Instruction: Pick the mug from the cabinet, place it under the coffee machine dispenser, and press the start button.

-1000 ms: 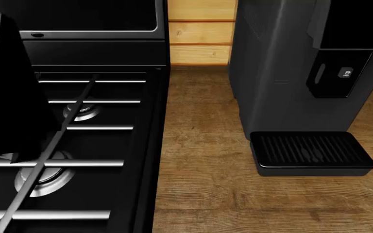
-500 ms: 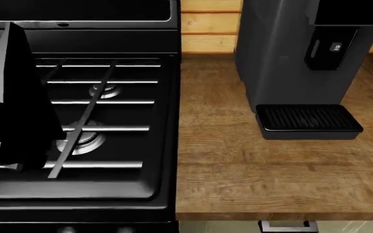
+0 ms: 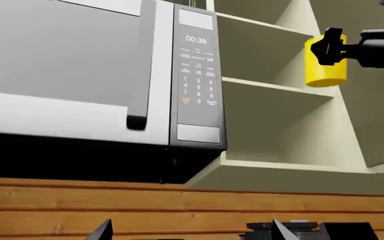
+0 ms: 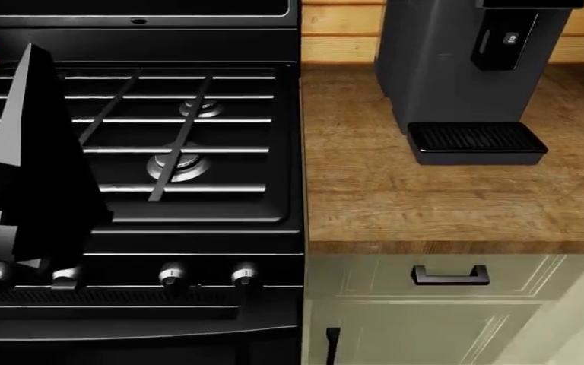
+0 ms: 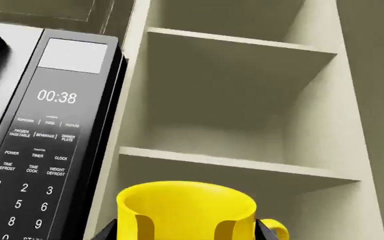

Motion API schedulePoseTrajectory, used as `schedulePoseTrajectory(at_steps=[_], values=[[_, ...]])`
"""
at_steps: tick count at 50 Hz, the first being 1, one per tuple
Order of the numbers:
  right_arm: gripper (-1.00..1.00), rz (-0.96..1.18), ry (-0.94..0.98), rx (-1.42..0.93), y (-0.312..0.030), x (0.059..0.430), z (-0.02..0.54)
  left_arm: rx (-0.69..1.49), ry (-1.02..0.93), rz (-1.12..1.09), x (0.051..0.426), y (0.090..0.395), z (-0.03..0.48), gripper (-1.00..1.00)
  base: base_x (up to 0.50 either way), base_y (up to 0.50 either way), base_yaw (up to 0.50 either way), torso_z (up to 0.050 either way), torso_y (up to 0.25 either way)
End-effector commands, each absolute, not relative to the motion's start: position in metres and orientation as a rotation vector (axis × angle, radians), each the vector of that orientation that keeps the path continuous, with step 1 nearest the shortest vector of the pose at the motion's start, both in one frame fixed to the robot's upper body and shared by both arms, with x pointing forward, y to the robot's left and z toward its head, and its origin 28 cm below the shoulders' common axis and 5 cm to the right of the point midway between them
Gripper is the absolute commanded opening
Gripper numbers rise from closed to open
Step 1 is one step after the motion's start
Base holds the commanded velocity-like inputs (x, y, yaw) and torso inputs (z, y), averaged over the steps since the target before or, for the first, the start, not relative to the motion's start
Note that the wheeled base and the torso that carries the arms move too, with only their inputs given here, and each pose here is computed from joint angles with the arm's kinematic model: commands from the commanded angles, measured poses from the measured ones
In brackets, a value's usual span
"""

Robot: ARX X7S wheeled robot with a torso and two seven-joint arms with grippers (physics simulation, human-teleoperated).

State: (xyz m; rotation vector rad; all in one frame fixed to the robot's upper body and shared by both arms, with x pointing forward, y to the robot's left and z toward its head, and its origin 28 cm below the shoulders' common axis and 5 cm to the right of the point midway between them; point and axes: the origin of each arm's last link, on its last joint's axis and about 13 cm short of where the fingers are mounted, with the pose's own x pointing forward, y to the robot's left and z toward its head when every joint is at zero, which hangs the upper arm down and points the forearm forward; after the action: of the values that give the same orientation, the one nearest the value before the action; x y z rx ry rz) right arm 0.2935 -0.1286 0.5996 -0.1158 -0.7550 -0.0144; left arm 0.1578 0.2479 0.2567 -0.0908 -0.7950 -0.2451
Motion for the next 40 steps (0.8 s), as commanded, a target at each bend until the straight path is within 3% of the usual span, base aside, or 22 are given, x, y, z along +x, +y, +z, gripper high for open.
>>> schedulePoseTrajectory(at_steps=[1,27,40], values=[[-1.00,0.048,-1.077,-0.231,-0.133,0.271,0.623,-0.089,-0.784,-0.245,0.159,0.246,0.254,1.00,0.00,0.00,0.00,0.000,0.000],[-1.00,0.180,-0.862,-0.196,-0.147,0.281,0.609,-0.091,-0.771,-0.260,0.161,0.243,0.251,1.00,0.00,0.00,0.00,0.000,0.000],[-1.00,0.213,-0.796,-0.161,-0.154,0.267,0.570,-0.090,-0.765,-0.264,0.158,0.242,0.249,1.00,0.00,0.00,0.00,0.000,0.000]])
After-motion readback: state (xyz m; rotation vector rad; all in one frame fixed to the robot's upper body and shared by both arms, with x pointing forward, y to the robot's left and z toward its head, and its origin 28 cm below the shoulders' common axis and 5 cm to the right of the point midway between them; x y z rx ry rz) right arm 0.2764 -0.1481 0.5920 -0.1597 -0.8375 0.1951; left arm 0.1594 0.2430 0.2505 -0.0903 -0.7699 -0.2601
